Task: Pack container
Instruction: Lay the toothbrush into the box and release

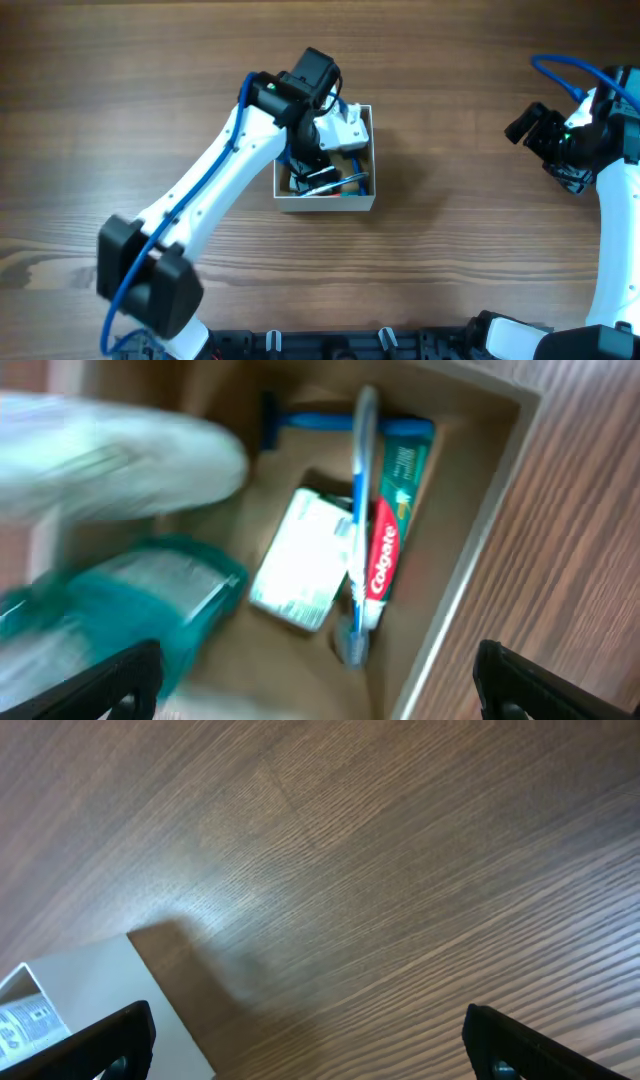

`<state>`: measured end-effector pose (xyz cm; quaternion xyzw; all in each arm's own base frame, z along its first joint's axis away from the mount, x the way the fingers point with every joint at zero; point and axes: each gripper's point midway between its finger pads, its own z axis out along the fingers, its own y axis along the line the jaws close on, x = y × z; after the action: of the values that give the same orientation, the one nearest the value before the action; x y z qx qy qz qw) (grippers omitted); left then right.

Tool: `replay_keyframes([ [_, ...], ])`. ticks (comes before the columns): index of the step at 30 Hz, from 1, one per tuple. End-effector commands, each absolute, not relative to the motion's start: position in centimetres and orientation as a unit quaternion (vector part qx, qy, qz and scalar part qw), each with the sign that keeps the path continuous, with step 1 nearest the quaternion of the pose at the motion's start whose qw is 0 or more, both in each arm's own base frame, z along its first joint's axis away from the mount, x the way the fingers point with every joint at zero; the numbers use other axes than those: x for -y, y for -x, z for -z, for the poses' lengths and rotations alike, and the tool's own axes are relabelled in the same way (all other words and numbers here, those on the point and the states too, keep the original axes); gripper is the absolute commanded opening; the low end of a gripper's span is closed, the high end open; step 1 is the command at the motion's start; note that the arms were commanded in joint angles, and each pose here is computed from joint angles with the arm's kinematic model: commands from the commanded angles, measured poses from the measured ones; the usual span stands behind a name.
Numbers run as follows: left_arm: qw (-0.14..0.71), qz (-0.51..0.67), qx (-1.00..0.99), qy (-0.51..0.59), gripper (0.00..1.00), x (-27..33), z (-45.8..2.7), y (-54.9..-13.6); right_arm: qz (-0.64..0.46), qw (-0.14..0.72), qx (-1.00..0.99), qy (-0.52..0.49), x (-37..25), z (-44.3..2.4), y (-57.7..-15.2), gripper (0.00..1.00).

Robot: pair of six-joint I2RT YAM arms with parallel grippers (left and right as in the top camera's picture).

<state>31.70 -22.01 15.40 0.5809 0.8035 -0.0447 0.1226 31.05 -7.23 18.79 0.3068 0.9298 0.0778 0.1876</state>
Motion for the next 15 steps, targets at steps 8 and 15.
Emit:
replay_keyframes([
  [8,0.328,0.005,-0.921,-0.209,1.00,10.4,-28.5,-35.6,-0.052,0.249,-0.956,-0.146,1.9,-19.6,-35.0,1.00],
  [15,0.322,0.001,-0.946,-0.046,1.00,2.7,-27.8,-37.8,-0.049,0.359,-0.932,-0.010,-4.0,-22.8,-39.4,1.00],
])
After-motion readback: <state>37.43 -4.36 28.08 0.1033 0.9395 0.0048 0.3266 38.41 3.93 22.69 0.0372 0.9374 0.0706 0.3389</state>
